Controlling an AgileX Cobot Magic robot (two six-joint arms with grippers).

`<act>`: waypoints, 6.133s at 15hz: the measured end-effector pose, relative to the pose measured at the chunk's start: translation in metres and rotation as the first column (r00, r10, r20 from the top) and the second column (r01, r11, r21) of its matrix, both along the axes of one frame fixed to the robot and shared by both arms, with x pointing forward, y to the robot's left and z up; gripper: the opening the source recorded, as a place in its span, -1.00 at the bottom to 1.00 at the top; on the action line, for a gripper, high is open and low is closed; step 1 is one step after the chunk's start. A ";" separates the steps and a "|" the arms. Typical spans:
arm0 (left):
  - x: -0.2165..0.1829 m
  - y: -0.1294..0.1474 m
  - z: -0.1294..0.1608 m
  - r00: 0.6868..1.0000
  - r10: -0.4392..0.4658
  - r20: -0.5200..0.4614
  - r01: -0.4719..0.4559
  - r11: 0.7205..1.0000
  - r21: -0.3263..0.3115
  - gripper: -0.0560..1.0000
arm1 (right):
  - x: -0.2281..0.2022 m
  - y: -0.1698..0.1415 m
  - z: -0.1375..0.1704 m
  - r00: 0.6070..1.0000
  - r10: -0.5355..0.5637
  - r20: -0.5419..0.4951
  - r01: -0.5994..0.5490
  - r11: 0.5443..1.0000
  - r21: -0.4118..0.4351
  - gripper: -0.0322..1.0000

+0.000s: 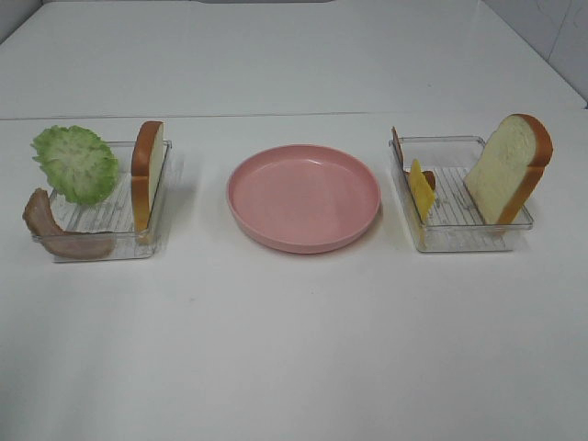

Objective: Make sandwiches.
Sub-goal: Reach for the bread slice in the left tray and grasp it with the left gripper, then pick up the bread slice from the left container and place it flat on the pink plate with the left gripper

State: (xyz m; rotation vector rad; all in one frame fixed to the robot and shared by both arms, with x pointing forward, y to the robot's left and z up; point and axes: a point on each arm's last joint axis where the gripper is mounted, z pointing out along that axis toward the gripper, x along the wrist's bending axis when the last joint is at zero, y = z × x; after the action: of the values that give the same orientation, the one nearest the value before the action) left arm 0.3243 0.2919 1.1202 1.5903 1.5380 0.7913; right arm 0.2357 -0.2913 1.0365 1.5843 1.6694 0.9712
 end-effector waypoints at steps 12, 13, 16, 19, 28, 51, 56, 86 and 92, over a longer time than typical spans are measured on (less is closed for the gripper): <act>0.237 -0.074 0.015 0.912 -0.090 -0.399 0.093 0.996 -0.014 0.95 | 0.000 0.000 0.000 1.000 0.000 0.000 0.000 1.000 0.000 0.75; 0.249 -0.080 0.002 0.891 -0.065 -0.450 0.077 0.997 0.008 0.95 | 0.000 0.000 0.000 1.000 0.000 0.000 0.000 1.000 0.000 0.75; 0.289 -0.092 -0.036 0.836 -0.017 -0.548 0.018 1.000 -0.003 0.95 | 0.000 0.000 0.000 1.000 0.000 0.000 0.000 1.000 0.000 0.75; 0.317 -0.102 -0.061 0.802 -0.007 -0.597 -0.018 0.999 -0.037 0.95 | 0.000 0.000 0.000 1.000 0.000 0.000 0.000 1.000 0.000 0.75; 0.368 -0.122 -0.143 0.696 -0.013 -0.717 -0.047 0.997 -0.064 0.95 | 0.000 0.000 0.000 1.000 0.000 0.000 0.000 1.000 0.000 0.75; 0.370 -0.131 -0.008 0.856 -0.135 -0.498 0.014 0.971 -0.238 -0.52 | 0.000 0.000 0.000 1.000 0.000 0.000 0.000 1.000 0.000 0.75; 0.367 -0.181 -0.033 0.743 -0.435 -0.509 0.172 0.859 -0.483 -0.52 | 0.000 0.000 0.000 1.000 0.000 0.000 0.000 1.000 0.000 0.75; 0.407 -0.240 -0.225 0.649 -0.459 -0.606 0.008 0.801 -0.598 0.43 | 0.000 0.000 0.000 1.000 0.000 0.000 0.000 1.000 0.000 0.75; 0.409 -0.228 -0.203 0.641 -0.357 -0.679 0.037 0.898 -0.438 0.89 | 0.000 0.000 0.000 1.000 0.000 0.000 0.000 1.000 0.000 0.75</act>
State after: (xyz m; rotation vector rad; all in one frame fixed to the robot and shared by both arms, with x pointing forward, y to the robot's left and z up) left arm 0.7333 0.0638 0.9170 1.8252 1.8588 -0.3861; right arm 0.2357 -0.2913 1.0365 1.5843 1.6694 0.9712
